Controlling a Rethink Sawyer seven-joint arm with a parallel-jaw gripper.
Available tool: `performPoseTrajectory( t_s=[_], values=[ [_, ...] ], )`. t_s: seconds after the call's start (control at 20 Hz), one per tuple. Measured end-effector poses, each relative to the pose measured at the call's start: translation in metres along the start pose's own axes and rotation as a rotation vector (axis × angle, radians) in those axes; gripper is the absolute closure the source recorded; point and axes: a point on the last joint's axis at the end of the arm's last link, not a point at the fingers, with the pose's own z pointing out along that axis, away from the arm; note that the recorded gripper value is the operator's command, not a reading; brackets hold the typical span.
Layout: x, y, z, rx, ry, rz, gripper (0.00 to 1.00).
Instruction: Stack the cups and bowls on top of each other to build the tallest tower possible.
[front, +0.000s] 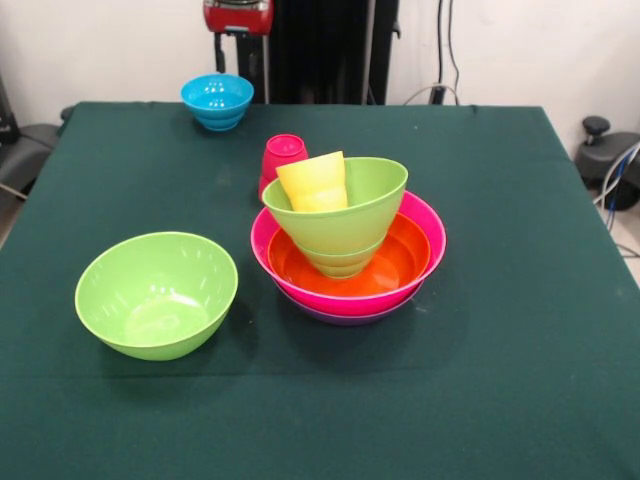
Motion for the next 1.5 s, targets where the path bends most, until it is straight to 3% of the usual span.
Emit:
performPoseTrajectory(
  t_s=[0.45, 1.1, 1.5],
  values=[
    [-0.003, -0.001, 0.009, 0.027, -0.011, 0.031, 0.00],
    [-0.008, 0.008, 0.010, 0.029, -0.015, -0.002, 0.00],
    [-0.009, 0.009, 0.015, 0.047, -0.010, 0.013, 0.00]
  ],
)
